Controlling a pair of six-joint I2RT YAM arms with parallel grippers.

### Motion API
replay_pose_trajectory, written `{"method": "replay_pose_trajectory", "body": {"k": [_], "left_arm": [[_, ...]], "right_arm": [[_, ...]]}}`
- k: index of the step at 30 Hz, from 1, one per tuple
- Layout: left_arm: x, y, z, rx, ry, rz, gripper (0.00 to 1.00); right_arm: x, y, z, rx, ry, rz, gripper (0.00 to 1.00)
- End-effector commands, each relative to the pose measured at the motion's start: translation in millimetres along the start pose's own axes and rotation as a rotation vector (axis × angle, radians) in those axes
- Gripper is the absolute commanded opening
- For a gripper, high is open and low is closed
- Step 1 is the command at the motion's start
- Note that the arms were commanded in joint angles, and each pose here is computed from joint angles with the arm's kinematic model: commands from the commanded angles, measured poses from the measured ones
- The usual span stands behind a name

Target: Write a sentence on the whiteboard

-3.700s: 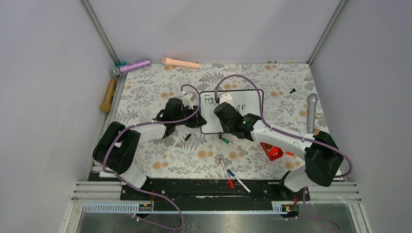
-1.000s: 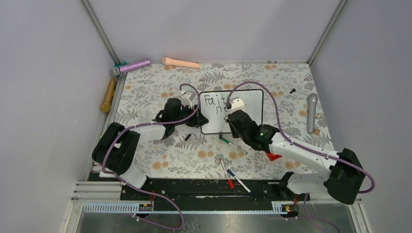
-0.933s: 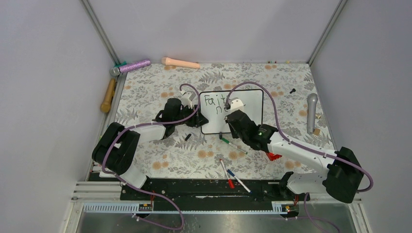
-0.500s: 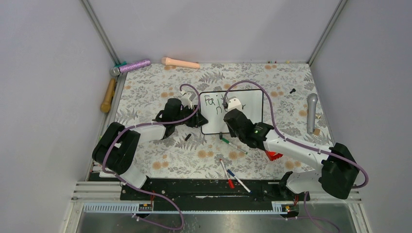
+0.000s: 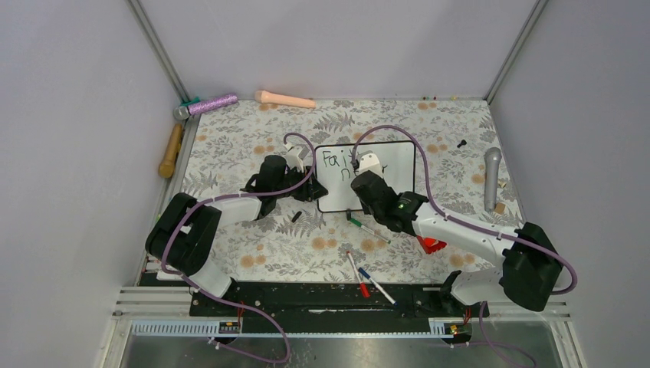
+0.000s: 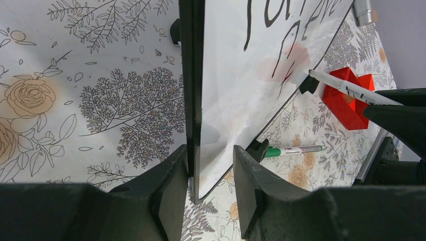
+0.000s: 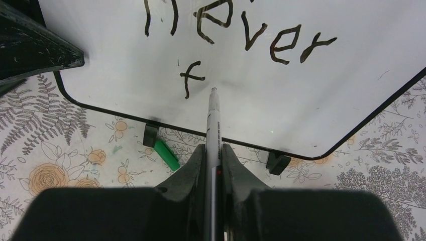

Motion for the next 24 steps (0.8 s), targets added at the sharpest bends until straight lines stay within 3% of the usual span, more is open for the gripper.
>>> {"method": "replay_pose_trajectory", "body": {"k": [1, 24], "left_arm": [[15.4, 0.5, -7.3, -0.034, 0.043, -0.052, 0.36], [15.9, -0.2, -7.3, -0.029, 0.048, -0.054, 0.35]], "right_arm": [[19.2, -3.0, 1.1, -0.021, 0.028, -0.043, 0.0], [14.5, 1.6, 2.1, -0.038, 0.014, -0.018, 0.0]]}}
Point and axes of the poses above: each gripper's point midway between its finger pads, its own y axis out along the fingers, its own z axis along the line the jaws close on, x = y × z, the point moved 8 cm from there along -y, back along the fingers, and after that the axes turned 2 degrees about y, right-handed, at the moved point
